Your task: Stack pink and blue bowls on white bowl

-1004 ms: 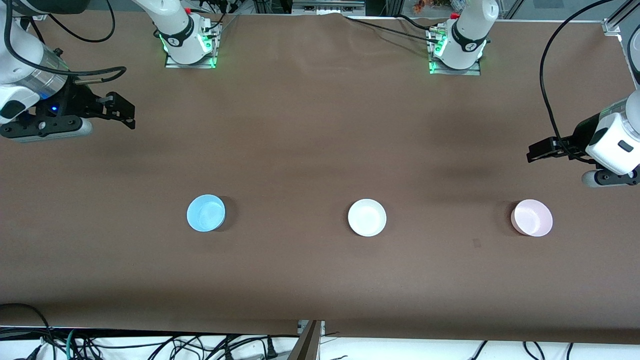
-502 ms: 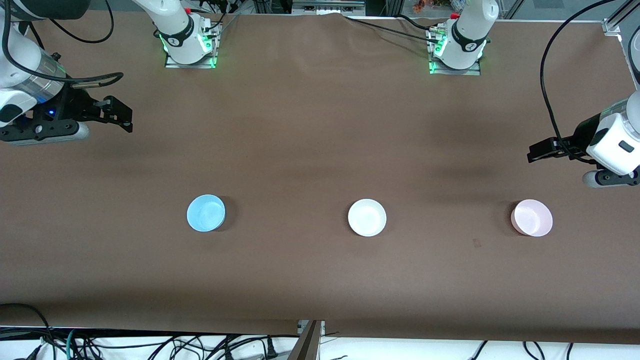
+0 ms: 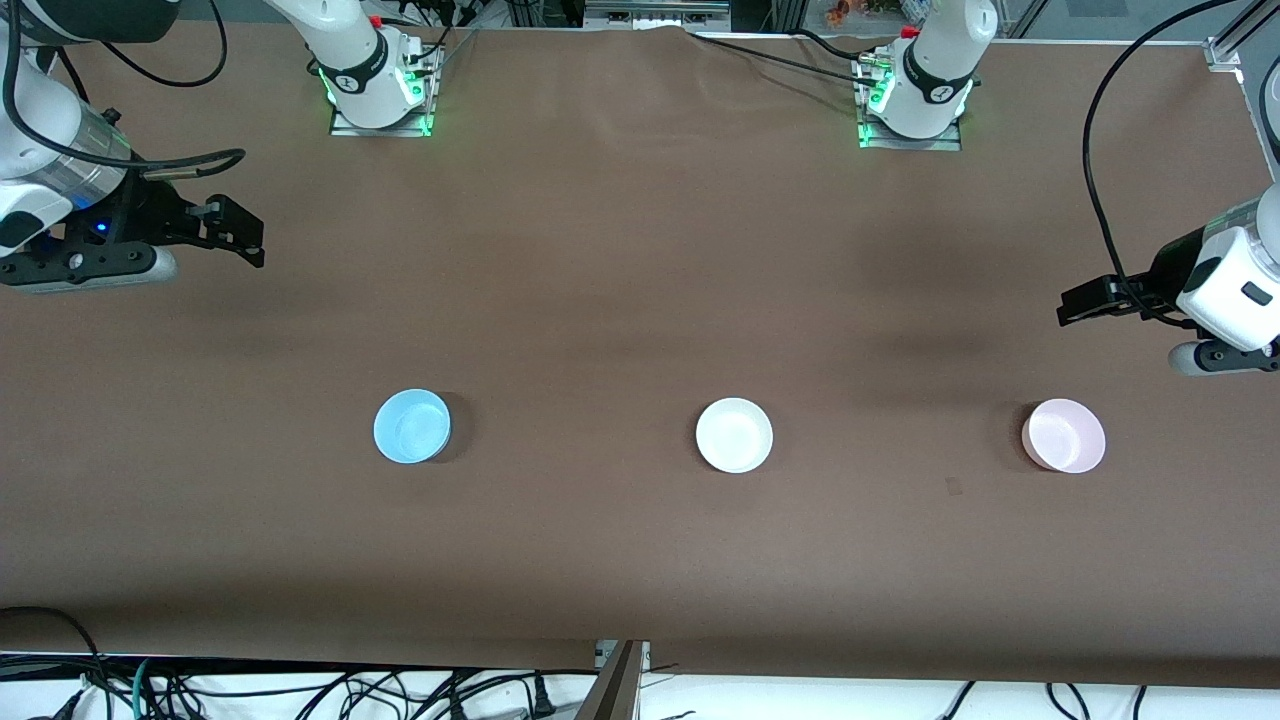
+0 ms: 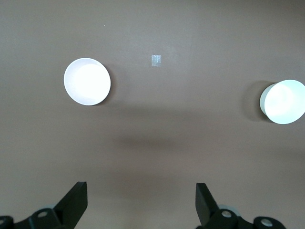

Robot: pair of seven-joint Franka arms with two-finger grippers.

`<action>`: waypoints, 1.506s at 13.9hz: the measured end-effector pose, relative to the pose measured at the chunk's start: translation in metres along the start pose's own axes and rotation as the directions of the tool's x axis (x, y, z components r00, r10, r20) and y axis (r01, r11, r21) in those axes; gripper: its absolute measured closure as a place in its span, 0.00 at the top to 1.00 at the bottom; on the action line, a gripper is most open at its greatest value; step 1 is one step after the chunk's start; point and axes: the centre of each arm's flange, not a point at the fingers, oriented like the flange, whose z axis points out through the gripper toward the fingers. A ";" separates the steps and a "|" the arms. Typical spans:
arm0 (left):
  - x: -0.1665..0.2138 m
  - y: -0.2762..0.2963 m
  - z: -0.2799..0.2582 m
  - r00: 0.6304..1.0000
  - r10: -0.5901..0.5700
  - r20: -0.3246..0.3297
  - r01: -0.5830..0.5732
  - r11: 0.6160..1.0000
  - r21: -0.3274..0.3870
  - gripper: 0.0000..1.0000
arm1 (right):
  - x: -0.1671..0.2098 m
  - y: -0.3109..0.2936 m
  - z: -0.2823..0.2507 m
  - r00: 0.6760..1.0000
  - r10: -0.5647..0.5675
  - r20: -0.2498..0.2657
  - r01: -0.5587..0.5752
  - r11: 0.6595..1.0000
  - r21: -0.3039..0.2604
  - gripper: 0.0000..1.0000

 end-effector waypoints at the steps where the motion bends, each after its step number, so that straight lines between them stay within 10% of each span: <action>1: 0.000 0.000 0.000 1.000 -0.001 0.000 0.001 1.000 0.000 1.00 | 0.002 0.000 0.004 1.000 0.000 0.002 0.000 1.000 0.000 1.00; 21: 0.002 -0.001 0.000 1.000 -0.002 -0.002 0.002 1.000 -0.001 1.00 | 0.022 0.003 0.036 1.000 0.005 0.023 -0.005 1.000 0.002 1.00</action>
